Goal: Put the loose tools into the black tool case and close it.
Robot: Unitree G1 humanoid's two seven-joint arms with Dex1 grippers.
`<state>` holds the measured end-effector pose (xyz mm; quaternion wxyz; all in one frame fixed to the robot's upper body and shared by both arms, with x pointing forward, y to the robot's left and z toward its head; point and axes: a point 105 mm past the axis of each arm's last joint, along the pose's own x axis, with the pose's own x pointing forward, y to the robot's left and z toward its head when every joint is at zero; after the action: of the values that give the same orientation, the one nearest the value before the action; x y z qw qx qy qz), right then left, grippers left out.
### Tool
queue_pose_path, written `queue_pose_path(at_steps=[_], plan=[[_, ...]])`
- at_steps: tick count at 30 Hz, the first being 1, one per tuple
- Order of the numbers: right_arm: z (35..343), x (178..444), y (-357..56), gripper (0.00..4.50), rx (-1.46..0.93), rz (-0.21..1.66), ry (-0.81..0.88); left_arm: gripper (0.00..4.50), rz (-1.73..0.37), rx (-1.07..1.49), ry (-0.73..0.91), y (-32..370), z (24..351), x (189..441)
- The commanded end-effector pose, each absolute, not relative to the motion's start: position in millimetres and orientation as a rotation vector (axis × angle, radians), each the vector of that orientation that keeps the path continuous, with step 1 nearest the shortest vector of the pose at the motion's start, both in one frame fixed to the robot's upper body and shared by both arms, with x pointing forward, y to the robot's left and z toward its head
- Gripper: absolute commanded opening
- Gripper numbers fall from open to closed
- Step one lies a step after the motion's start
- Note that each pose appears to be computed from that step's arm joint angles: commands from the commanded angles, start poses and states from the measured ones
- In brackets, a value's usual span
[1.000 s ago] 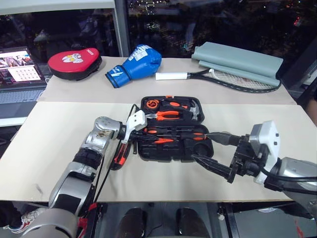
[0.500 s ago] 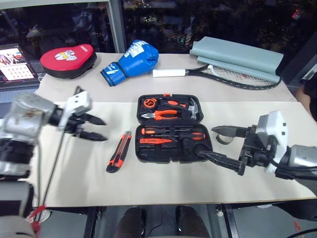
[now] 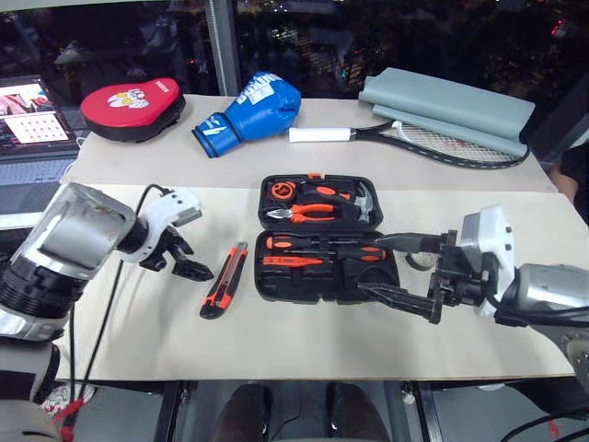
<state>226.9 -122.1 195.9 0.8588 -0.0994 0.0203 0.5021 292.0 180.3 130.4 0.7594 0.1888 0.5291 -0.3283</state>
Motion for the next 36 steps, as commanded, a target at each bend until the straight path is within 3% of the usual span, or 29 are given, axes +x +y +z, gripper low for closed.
queue_pose_path(at_steps=[1,10,13,19,25,29,33,36], plan=[[206,224,-117,4.5,-0.237,1.05,-0.018,4.47,-0.738,0.418,1.139,171,130,292],[207,223,-114,4.5,-0.23,1.037,-0.029,4.47,-0.72,0.458,1.176,166,111,290],[206,223,-113,4.5,-0.223,1.032,-0.031,3.72,-0.73,0.453,1.195,162,104,289],[204,221,-114,4.5,-0.233,1.027,-0.022,1.72,-0.731,0.45,1.195,158,101,290],[206,221,-117,4.5,-0.235,1.023,-0.023,1.68,-0.66,0.477,1.178,183,100,301],[206,220,-119,4.5,-0.235,1.022,-0.014,1.68,-0.602,0.518,1.114,215,106,324],[206,218,-122,4.5,-0.24,1.023,-0.001,1.68,-0.673,0.636,0.873,223,141,364],[207,218,-125,4.5,-0.242,1.023,0.008,1.68,-0.791,0.699,0.779,215,167,375]])
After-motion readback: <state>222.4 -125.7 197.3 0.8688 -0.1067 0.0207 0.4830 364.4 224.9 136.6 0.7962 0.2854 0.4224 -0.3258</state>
